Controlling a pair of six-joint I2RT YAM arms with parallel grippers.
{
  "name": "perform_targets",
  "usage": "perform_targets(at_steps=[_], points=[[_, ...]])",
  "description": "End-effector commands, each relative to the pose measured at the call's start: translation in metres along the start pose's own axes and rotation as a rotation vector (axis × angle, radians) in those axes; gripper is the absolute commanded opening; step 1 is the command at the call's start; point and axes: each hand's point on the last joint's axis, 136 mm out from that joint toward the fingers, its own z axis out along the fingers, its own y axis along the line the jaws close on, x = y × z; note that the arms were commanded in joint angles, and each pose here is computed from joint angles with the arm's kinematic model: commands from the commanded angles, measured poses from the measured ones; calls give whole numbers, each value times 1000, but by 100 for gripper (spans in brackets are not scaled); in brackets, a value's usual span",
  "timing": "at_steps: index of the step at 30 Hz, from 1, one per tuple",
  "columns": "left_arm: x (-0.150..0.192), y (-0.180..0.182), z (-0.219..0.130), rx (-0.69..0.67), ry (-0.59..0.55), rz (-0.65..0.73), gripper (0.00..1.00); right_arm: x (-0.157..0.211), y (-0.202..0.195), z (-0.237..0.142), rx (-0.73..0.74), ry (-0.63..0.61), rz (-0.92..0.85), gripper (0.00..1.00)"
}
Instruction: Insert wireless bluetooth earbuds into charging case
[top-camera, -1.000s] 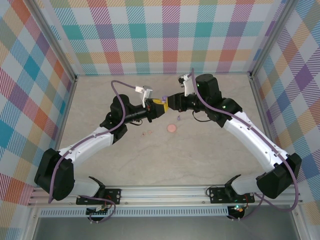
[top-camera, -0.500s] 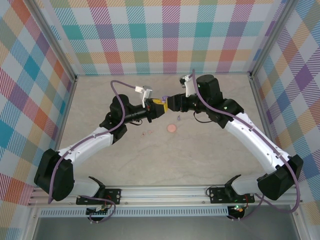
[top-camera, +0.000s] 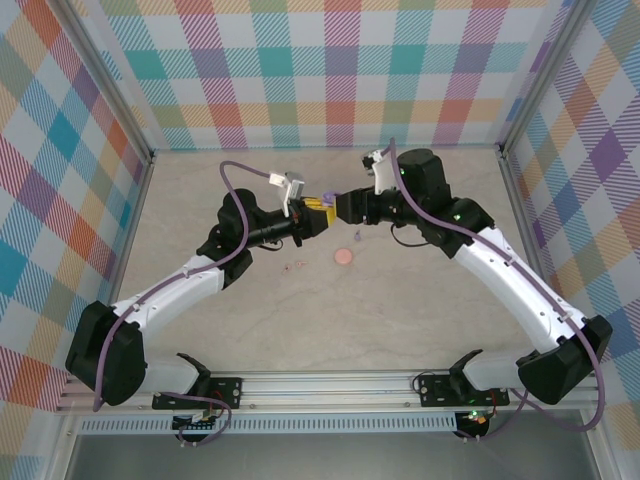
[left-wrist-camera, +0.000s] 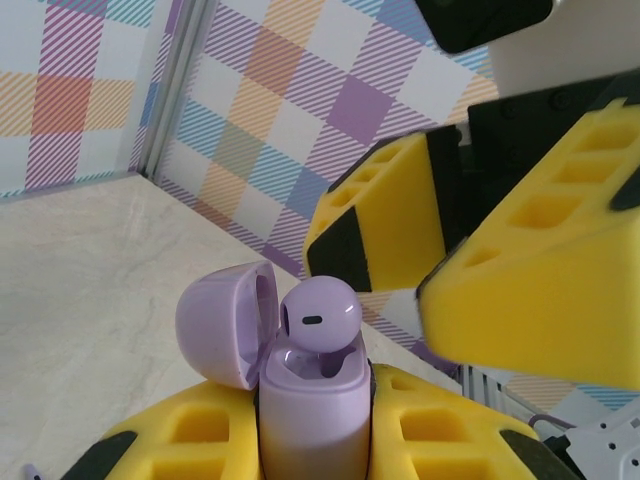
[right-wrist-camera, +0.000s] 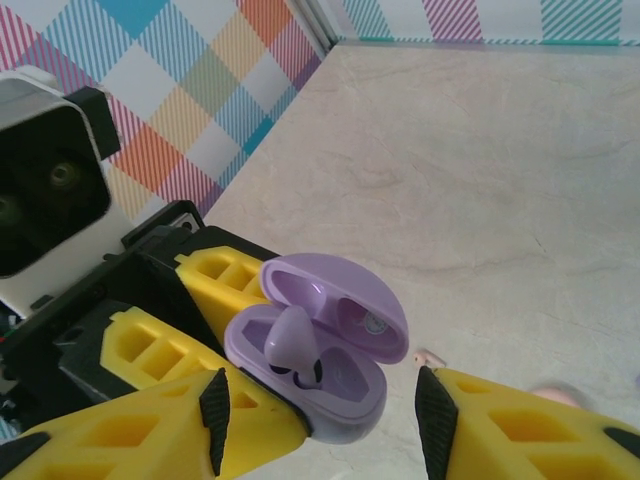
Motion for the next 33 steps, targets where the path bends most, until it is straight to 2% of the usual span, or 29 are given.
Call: perform_targets(at_steps=[1,18,27,33], points=[[-14,-22,-3,50,-20,77,10,-15,21,-16,-54,-28,-35,54],[-12,-25,-7,44,-11,126,10,-2,3,9,28,97,11,53],[-13,-21,-10,8,-21,128,10,2,-5,6,83,99,17,53],[-11,-25,-10,31,-14,133,10,1,-9,5,111,96,37,52]])
